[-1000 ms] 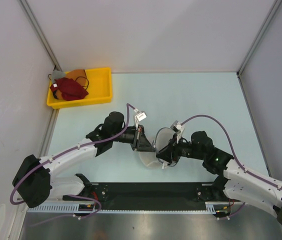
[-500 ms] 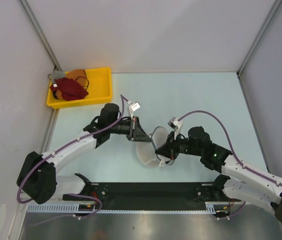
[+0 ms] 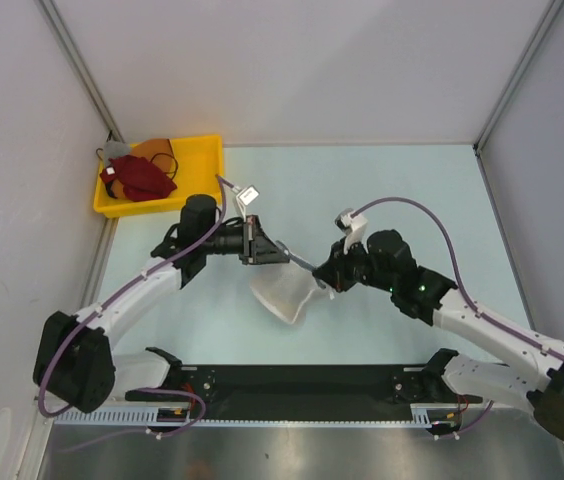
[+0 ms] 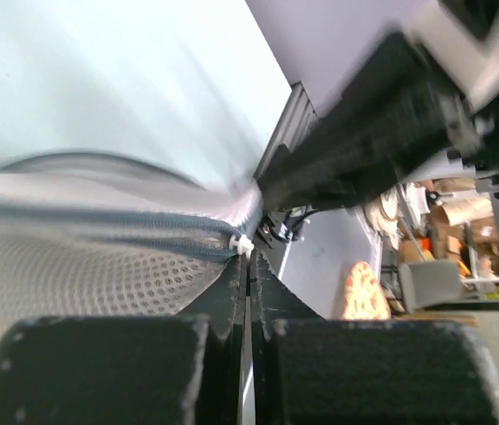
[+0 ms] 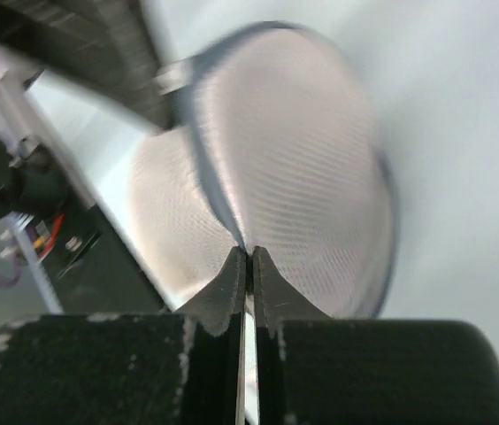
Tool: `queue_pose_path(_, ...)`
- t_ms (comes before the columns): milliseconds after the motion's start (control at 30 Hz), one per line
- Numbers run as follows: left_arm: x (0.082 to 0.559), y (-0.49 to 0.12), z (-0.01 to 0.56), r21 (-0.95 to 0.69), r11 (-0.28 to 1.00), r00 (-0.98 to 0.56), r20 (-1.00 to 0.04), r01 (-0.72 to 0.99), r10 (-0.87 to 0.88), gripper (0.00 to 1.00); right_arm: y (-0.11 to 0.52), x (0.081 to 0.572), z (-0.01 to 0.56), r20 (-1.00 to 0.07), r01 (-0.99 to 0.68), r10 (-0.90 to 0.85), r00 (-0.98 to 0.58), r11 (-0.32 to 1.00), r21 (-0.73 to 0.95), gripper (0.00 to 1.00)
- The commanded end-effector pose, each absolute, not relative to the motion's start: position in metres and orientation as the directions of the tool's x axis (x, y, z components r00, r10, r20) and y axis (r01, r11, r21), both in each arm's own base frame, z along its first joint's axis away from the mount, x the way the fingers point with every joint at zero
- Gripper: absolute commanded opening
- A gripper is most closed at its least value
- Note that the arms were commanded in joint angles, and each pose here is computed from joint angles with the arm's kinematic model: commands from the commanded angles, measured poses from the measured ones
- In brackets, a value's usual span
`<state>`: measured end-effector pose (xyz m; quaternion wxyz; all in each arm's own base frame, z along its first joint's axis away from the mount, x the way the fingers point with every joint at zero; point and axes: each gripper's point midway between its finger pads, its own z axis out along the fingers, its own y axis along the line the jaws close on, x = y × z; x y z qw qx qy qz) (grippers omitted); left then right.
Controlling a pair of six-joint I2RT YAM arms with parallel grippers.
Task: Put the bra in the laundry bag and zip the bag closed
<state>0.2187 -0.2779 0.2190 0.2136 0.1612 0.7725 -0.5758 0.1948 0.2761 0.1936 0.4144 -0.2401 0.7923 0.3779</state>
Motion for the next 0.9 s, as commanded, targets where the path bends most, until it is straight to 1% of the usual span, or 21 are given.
queue_pose_path(0,0.215,-0.262,0.243,-0.74,0.273,-0.753,-0.653,0.615,-0.074,0.0,0.25,0.274,0.199,-0.871,-0.576,-0.048,-0.488,0.768,0.28,0.0)
queue_pose_path(67,0.208,-0.259,0.222,-0.768,0.294,-0.784,-0.615,0.569,-0.087,0.0,0.254,0.302,0.219,-0.899,-0.571,-0.017,-0.437,0.778,0.263,0.0)
queue_pose_path(133,0.202,-0.258,0.221,-0.778,0.286,-0.786,-0.608,0.56,-0.115,0.0,0.261,0.324,0.216,-0.915,-0.588,-0.057,-0.399,0.782,0.207,0.0)
queue_pose_path(167,0.199,-0.257,0.208,-0.79,0.305,-0.799,-0.588,0.532,-0.129,0.0,0.265,0.33,0.215,-0.916,-0.592,-0.071,-0.396,0.782,0.195,0.0)
queue_pose_path(200,0.195,-0.258,0.21,-0.789,0.298,-0.791,-0.594,0.538,-0.145,0.0,0.274,0.339,0.236,-0.935,-0.619,-0.05,-0.352,0.762,0.193,0.0)
queue_pose_path(233,0.194,-0.26,0.216,-0.793,0.274,-0.784,-0.596,0.544,-0.17,0.0,0.28,0.347,0.222,-0.92,-0.616,-0.074,-0.385,0.763,0.196,0.0)
queue_pose_path(267,0.187,-0.264,0.212,-0.802,0.261,-0.794,-0.585,0.537,-0.166,0.0,0.284,0.35,0.224,-0.92,-0.62,-0.069,-0.385,0.758,0.202,0.01)
queue_pose_path(300,0.189,-0.267,0.217,-0.802,0.257,-0.783,-0.589,0.539,-0.197,0.0,0.285,0.35,0.213,-0.892,-0.598,-0.078,-0.445,0.768,0.231,0.02)
queue_pose_path(367,0.183,-0.278,0.218,-0.798,0.245,-0.78,-0.596,0.55,-0.192,0.0,0.281,0.343,0.194,-0.842,-0.56,-0.094,-0.531,0.785,0.265,0.07)
queue_pose_path(400,0.183,-0.284,0.216,-0.799,0.243,-0.783,-0.594,0.55,-0.183,0.0,0.28,0.338,0.187,-0.811,-0.523,-0.075,-0.58,0.797,0.3,0.11)
queue_pose_path(433,0.18,-0.291,0.218,-0.799,0.232,-0.785,-0.595,0.555,-0.171,0.0,0.276,0.332,0.182,-0.788,-0.495,-0.066,-0.612,0.809,0.317,0.18)
queue_pose_path(500,0.18,-0.298,0.219,-0.805,0.218,-0.79,-0.588,0.551,-0.176,0.0,0.26,0.313,0.162,-0.706,-0.392,-0.031,-0.708,0.848,0.356,0.27)
queue_pose_path(533,0.178,-0.303,0.216,-0.813,0.211,-0.8,-0.577,0.543,-0.166,0.0,0.252,0.307,0.169,-0.701,-0.359,0.0,-0.713,0.859,0.366,0.35)
queue_pose_path(567,0.177,-0.306,0.217,-0.815,0.203,-0.801,-0.575,0.542,-0.167,0.0,0.24,0.295,0.161,-0.659,-0.309,0.002,-0.752,0.882,0.355,0.39)
queue_pose_path(633,0.175,-0.313,0.217,-0.82,0.191,-0.806,-0.569,0.54,-0.165,0.0,0.222,0.282,0.172,-0.641,-0.222,0.078,-0.764,0.901,0.373,0.5)
queue_pose_path(700,0.171,-0.32,0.22,-0.816,0.18,-0.801,-0.576,0.55,-0.162,0.0,0.208,0.264,0.173,-0.597,-0.149,0.135,-0.791,0.904,0.401,0.58)
queue_pose_path(733,0.169,-0.323,0.219,-0.818,0.178,-0.804,-0.573,0.548,-0.158,0.0,0.203,0.254,0.167,-0.54,-0.083,0.199,-0.818,0.888,0.453,0.63)
queue_pose_path(767,0.168,-0.326,0.22,-0.816,0.171,-0.802,-0.576,0.552,-0.157,0.0,0.199,0.246,0.177,-0.523,-0.056,0.255,-0.814,0.861,0.506,0.65)
queue_pose_path(800,0.163,-0.331,0.221,-0.816,0.165,-0.803,-0.577,0.555,-0.151,0.0,0.198,0.239,0.177,-0.487,-0.019,0.297,-0.821,0.839,0.544,0.71)
queue_pose_path(833,0.162,-0.334,0.217,-0.819,0.166,-0.808,-0.572,0.55,-0.145,0.0,0.199,0.226,0.168,-0.393,0.066,0.369,-0.842,0.794,0.605,0.72)
queue_pose_path(867,0.16,-0.337,0.219,-0.82,0.156,-0.808,-0.571,0.551,-0.145,0.0,0.202,0.22,0.18,-0.382,0.063,0.409,-0.829,0.747,0.662,0.72)
